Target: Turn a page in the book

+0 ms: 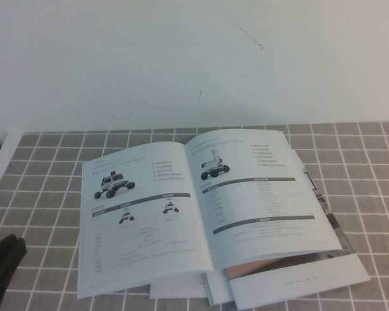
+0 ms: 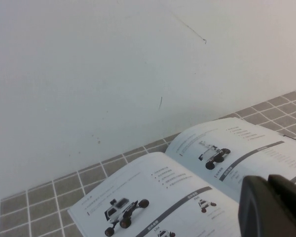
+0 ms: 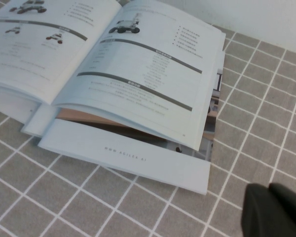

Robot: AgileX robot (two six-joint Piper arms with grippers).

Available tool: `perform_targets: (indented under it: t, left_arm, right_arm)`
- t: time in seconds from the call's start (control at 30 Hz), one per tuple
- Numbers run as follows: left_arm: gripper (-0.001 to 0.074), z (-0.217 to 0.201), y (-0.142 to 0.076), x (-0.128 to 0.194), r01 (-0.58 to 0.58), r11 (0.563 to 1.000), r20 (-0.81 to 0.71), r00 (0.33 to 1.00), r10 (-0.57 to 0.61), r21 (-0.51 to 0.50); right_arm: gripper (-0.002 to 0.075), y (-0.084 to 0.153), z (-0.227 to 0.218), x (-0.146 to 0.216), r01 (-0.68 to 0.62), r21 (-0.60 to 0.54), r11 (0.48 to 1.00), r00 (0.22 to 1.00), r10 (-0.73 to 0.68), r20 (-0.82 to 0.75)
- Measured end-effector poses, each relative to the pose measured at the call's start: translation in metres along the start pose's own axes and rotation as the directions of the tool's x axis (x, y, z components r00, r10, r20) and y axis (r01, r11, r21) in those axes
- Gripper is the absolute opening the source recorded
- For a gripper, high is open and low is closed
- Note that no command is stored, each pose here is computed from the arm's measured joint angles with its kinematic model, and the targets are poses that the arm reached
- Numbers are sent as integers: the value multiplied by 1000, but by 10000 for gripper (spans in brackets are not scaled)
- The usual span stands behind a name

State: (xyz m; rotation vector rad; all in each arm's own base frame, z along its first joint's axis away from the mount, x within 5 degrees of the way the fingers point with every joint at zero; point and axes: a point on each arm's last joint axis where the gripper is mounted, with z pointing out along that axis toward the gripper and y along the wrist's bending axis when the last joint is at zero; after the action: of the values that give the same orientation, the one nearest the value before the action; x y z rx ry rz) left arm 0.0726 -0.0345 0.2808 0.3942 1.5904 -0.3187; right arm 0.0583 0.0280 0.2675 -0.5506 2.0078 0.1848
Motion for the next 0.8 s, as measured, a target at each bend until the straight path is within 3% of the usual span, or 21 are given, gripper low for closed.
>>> perform_targets:
  t: [0.17, 0.47, 0.6, 0.8]
  left_arm:
    - [-4, -1, 1, 18, 39, 999, 82, 996, -37, -23]
    - [-4, -12, 12, 72, 131, 966, 146, 984, -99, -223]
    - [-4, -19, 14, 79, 114, 953, 102, 991, -89, -280]
    - [-4, -22, 13, 98, 58, 946, -92, 992, -92, -320]
  right_arm:
    - [-2, 0, 0, 0, 0, 0, 1000, 1000, 0, 0]
    - [-2, 0, 0, 0, -2, -1, 1000, 1000, 2, 0]
    - [-2, 0, 0, 0, -3, -3, 1000, 1000, 3, 1]
    - [-2, 0, 0, 0, -3, -3, 1000, 1000, 3, 1]
